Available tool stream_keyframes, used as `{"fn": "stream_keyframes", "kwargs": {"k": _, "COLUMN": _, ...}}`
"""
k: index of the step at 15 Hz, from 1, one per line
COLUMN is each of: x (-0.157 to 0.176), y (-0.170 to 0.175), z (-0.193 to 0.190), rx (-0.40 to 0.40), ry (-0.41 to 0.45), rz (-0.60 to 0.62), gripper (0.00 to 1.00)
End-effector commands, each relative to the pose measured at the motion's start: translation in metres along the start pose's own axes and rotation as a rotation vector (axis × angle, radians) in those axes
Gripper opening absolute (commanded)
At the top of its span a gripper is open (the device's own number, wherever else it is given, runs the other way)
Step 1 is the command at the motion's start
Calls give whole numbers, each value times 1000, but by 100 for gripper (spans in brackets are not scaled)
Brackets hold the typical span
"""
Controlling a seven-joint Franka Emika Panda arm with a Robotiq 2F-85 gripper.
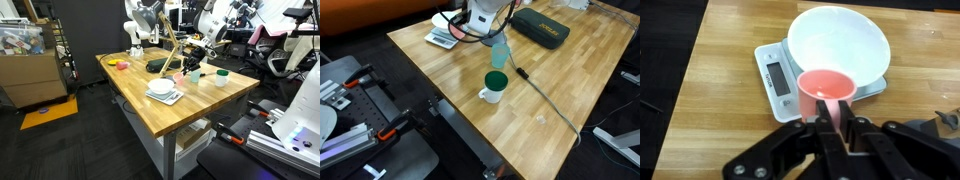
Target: Pour the contents of the pink cup into the white bowl
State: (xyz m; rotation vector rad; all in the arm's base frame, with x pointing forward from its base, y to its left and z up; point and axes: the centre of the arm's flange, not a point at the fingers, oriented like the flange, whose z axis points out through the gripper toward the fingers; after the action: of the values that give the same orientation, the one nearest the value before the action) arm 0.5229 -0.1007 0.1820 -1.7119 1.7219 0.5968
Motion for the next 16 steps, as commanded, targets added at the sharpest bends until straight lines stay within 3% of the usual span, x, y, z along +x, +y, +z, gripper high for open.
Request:
{"fn": "stream_keyframes", "kwargs": {"k": 1, "x": -10, "y": -5, "z": -1, "rx": -40, "ry": 37, "rz": 0, "gripper": 4}}
{"fn": "stream_keyframes", "kwargs": {"k": 9, "x": -45, "y": -32, "z": 9, "rx": -171, "ry": 136, "rz": -13, "gripper": 4}}
{"fn": "stream_keyframes", "kwargs": {"k": 16, "x": -76, "y": -75, "z": 16, "rx": -289, "ry": 335, "rz": -1, "gripper": 4}}
